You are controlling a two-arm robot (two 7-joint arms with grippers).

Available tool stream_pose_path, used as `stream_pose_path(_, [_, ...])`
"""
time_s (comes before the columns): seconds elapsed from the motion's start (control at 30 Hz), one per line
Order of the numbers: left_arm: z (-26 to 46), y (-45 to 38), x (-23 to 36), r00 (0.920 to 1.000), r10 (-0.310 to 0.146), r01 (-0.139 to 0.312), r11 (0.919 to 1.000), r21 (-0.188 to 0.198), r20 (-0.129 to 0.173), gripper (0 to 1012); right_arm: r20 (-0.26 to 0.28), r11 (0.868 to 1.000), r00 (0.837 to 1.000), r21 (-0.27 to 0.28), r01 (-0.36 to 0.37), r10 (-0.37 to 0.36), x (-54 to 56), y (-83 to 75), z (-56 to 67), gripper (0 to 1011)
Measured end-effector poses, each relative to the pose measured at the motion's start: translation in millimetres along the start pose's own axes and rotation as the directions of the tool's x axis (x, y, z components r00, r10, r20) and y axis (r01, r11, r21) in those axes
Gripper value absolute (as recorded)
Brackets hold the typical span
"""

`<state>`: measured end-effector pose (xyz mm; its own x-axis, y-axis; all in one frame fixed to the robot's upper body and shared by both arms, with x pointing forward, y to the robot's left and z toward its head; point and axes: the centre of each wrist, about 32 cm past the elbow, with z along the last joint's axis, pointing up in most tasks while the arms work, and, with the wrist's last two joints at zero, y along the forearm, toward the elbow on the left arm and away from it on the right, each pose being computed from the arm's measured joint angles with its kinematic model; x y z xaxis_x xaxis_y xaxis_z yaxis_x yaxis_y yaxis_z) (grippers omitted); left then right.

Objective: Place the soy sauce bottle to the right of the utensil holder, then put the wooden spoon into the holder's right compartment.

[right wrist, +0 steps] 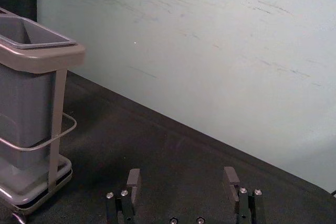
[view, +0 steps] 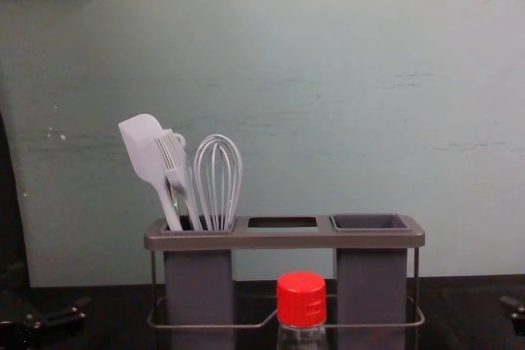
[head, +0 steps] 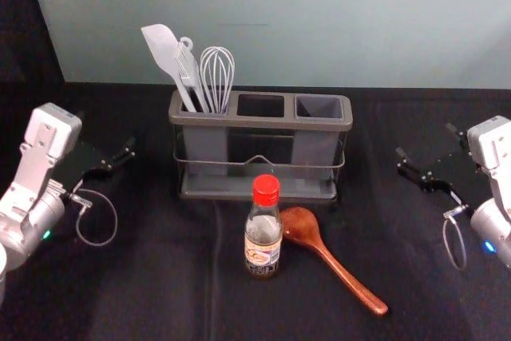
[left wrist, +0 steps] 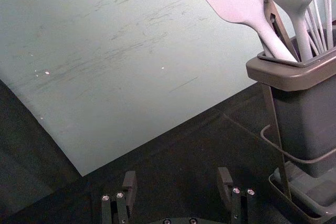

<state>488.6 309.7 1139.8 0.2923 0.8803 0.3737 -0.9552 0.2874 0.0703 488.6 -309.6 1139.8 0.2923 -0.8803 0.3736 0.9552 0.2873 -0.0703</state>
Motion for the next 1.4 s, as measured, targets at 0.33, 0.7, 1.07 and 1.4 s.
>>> stream_pose_path(0.33, [0.0,0.0,0.0,1.0,0.0,0.0,1.0,0.0,0.0,1005,0.0,1.0,1.0,0.0,0.0,0.0,0.0,0.0,0.0,1004])
stream_pose_path(0.7, [0.0,0.0,0.0,1.0,0.0,0.0,1.0,0.0,0.0,1005,0.0,1.0,1.0,0.0,0.0,0.0,0.0,0.0,0.0,1004])
stream_pose_path(1.07, [0.0,0.0,0.0,1.0,0.0,0.0,1.0,0.0,0.0,1005,0.0,1.0,1.0,0.0,0.0,0.0,0.0,0.0,0.0,1004])
stream_pose_path(1.4, [0.0,0.0,0.0,1.0,0.0,0.0,1.0,0.0,0.0,1005,0.0,1.0,1.0,0.0,0.0,0.0,0.0,0.0,0.0,1004])
